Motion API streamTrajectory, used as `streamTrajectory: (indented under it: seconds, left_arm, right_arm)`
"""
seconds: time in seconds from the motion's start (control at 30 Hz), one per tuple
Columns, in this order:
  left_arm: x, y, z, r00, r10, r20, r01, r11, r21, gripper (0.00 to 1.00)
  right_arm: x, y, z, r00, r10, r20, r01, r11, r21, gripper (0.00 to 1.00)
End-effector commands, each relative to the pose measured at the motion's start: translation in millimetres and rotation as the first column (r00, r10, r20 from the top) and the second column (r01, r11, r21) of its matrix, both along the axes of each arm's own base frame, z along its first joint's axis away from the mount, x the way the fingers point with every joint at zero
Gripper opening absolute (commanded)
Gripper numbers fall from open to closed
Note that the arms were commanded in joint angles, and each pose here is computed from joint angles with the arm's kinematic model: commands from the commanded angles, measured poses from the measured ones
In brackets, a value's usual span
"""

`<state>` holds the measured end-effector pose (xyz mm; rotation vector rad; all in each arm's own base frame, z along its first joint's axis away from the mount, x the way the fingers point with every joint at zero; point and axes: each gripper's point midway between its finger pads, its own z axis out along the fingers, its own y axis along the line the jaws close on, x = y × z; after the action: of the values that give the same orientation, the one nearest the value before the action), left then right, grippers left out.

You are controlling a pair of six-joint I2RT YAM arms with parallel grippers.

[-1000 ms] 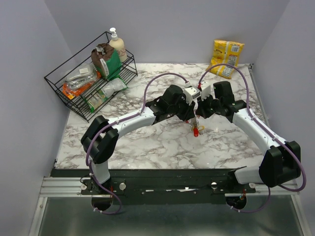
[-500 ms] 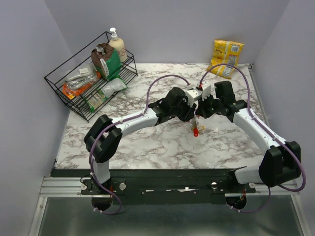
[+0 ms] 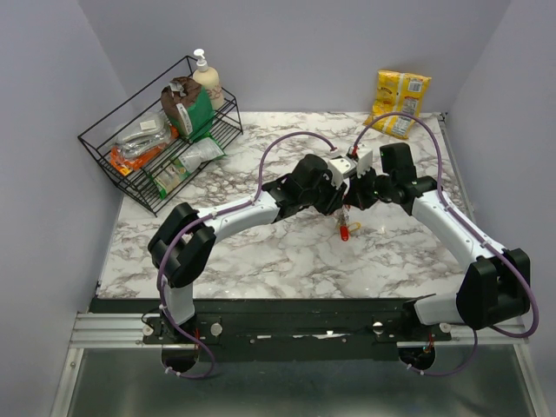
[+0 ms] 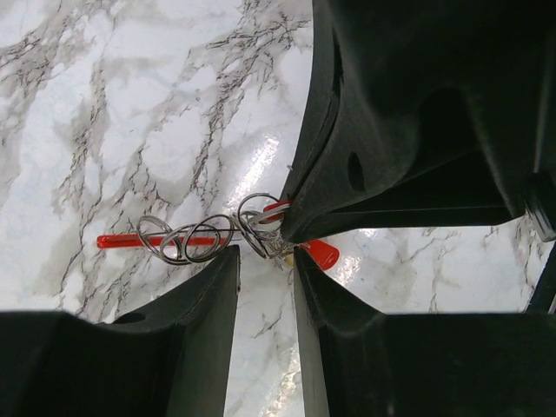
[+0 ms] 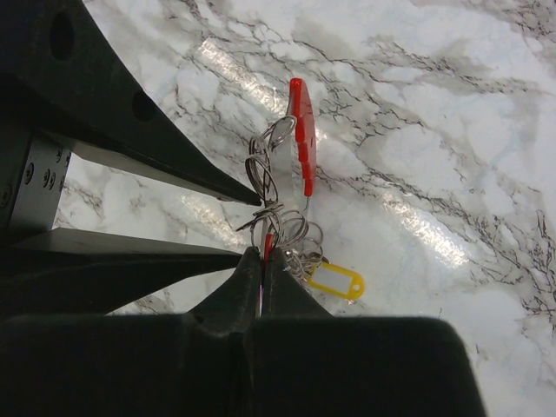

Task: Remove the keys from the keyring
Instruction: Remove the key from the keyring.

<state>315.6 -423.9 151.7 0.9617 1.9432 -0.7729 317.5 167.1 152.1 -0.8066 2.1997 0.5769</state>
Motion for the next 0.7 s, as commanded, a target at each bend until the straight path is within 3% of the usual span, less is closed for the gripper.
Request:
streamTrajectory:
  seconds: [0.0, 0.4, 0.5, 0.67]
  left_arm:
    - [11.1, 1.4, 25.5, 0.997, 0.044, 0.068, -0.042, 0.998, -0.037, 0.40]
    - [18.9, -0.3, 23.9, 0.995, 0.046, 0.087, -0.044, 0.999, -0.025, 0.35]
    - [19.3, -0.8, 23.0, 0.996, 0.035, 0.085, -0.033, 0.999, -0.026, 0.32]
    - [19.2, -4.9, 24.0, 0.996, -0.007, 0.088, 0.011, 0.999, -0.046, 0.18]
  right_arm:
    - [-11.7, 7.0, -2.5, 0.997, 0.065, -0.035, -0.064, 0.998, 0.018, 0.01]
    - [-17.6, 8.8, -5.8, 0.994, 0.099, -0.052, -0.098, 0.995, 0.024, 0.01]
    - [-18.1, 8.5, -7.1, 0.993, 0.102, -0.052, -0.101, 0.995, 0.019, 0.01]
    - [-17.8, 8.3, -7.8, 0.993, 0.102, -0.053, -0.101, 0.995, 0.017, 0.01]
